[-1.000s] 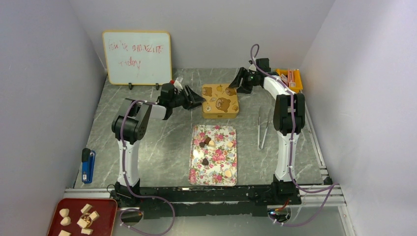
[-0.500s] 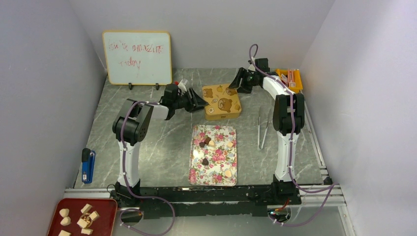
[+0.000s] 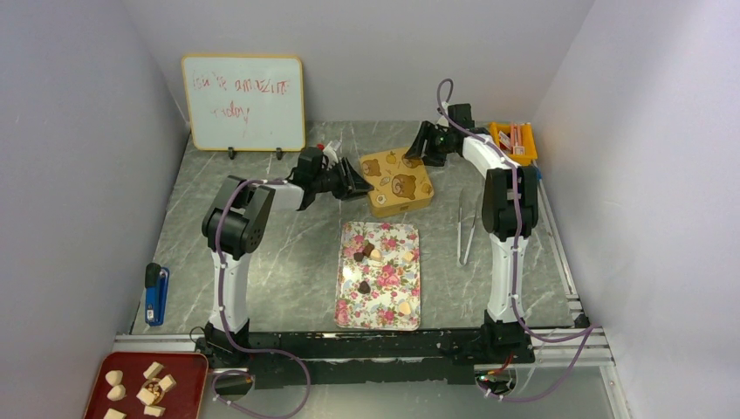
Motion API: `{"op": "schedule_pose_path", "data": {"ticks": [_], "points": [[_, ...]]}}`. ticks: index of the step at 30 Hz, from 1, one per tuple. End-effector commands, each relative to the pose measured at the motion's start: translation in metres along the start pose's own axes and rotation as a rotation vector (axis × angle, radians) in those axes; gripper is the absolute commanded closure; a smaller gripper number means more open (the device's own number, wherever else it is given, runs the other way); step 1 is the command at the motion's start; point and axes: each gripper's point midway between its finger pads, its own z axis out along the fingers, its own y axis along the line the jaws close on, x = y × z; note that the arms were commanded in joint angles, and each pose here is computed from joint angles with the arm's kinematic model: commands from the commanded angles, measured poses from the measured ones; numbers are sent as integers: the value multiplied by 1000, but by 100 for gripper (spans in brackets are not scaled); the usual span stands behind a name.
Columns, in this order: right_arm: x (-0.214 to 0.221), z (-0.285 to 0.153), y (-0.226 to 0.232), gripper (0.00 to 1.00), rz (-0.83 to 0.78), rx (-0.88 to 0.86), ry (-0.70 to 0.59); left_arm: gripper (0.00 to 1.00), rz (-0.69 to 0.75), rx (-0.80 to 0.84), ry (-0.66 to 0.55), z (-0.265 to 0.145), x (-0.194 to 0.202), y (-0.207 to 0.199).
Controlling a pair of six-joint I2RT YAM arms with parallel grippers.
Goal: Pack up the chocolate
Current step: Close the box lid on the packing box, then adjust the box lid on the packing box.
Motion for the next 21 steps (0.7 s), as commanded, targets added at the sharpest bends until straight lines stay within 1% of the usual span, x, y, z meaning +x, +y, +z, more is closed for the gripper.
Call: {"op": "schedule_pose_path", "data": {"ticks": [1, 3, 6, 8, 9, 13, 15, 17, 21], "points": [[11, -11, 40, 39, -44, -43, 36, 60, 112, 94, -13, 1, -11, -50], [14, -11, 42, 39, -47, -42, 41, 66, 111, 95, -10, 1, -11, -50], [17, -10, 43, 39, -52, -39, 45, 78, 112, 94, -9, 2, -11, -50], [19, -10, 45, 39, -56, -38, 46, 84, 113, 92, -9, 2, -12, -51], [18, -11, 45, 39, -57, -37, 46, 85, 112, 89, -8, 2, -11, -50], [17, -11, 45, 39, -61, -36, 44, 85, 108, 80, -4, 3, -10, -47], [16, -10, 44, 39, -65, -35, 44, 81, 108, 75, -6, 2, -10, -47], [15, -9, 43, 39, -72, -31, 44, 74, 107, 70, -11, 2, -11, -46], [10, -7, 41, 39, -82, -28, 39, 72, 105, 63, -27, 2, -17, -46]]}}
